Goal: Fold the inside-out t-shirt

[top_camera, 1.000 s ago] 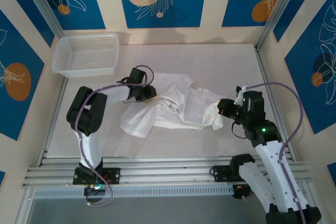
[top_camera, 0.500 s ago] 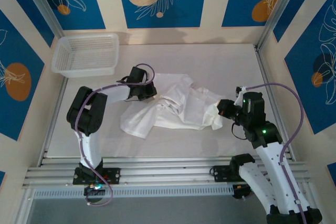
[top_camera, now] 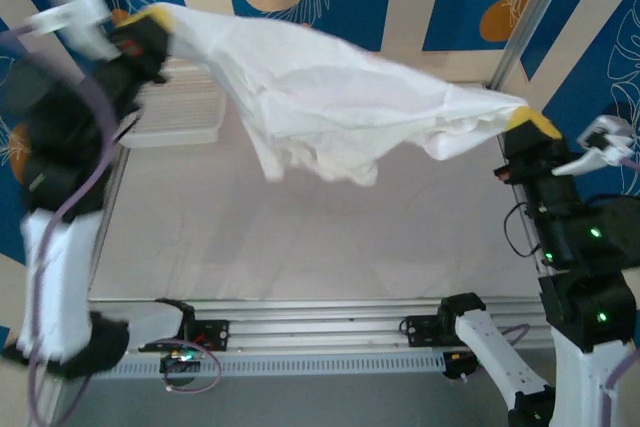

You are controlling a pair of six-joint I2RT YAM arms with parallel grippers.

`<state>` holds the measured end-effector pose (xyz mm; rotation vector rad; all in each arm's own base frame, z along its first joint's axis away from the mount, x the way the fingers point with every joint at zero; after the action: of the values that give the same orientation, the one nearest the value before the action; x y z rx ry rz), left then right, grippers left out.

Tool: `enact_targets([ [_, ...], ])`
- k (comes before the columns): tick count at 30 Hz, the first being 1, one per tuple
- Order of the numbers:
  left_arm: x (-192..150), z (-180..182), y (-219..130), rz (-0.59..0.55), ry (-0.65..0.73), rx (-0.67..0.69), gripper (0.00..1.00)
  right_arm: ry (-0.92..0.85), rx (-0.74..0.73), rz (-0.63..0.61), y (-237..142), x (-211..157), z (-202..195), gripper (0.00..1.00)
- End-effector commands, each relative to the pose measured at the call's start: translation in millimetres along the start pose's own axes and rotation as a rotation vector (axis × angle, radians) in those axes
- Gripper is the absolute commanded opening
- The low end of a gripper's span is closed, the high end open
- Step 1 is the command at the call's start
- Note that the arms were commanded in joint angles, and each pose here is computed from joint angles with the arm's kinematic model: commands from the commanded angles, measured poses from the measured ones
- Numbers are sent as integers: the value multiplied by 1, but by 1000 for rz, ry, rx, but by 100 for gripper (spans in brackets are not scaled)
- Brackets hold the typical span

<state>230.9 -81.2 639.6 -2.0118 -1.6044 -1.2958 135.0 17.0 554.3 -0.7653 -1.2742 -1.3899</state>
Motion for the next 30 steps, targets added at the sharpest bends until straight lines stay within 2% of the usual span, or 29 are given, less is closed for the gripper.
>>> enact_targets([
  [1, -9, 29, -16, 18, 75, 179, 0, -71, -19, -120, -16, 40, 2, 0],
  [6, 23, 4, -54, -106, 94, 125, 0, -111, 11, -281, -53, 93, 14, 0],
  [10, 33, -1, -65, -149, 108, 116, 0, -139, 14, -400, -74, 121, 18, 0],
  [14, 31, 2, -59, -143, 113, 128, 0, -170, 6, -397, -69, 126, 19, 0],
  [17, 23, 10, -44, -121, 119, 144, 0, -192, -16, -355, -50, 119, 16, 0],
  [20, 9, 25, -18, -83, 126, 180, 0, -223, -55, -283, -15, 101, 10, 0],
  [23, -14, 47, 21, -16, 129, 216, 0, -287, -88, -171, 37, 68, 3, 0],
  [27, -64, 102, 80, 91, 137, 338, 0, -343, -119, 37, 121, -9, -18, 0],
  [30, -105, 145, 116, 128, 140, 388, 0, -234, -149, 168, 168, -71, -58, 0],
])
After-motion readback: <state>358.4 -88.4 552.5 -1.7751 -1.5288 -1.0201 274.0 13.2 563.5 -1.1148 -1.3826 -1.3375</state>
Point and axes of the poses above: each hand's point on the last joint's axis, 136 mm out from that joint toward the fingers, its own y axis out along the fingers, its own z axis along the line the jaws close on, x = y × z, the point moved 3 cm from there along -y, back along the fingers, and after that the axes turned 12 degrees about -y, right-handed, at the moved point
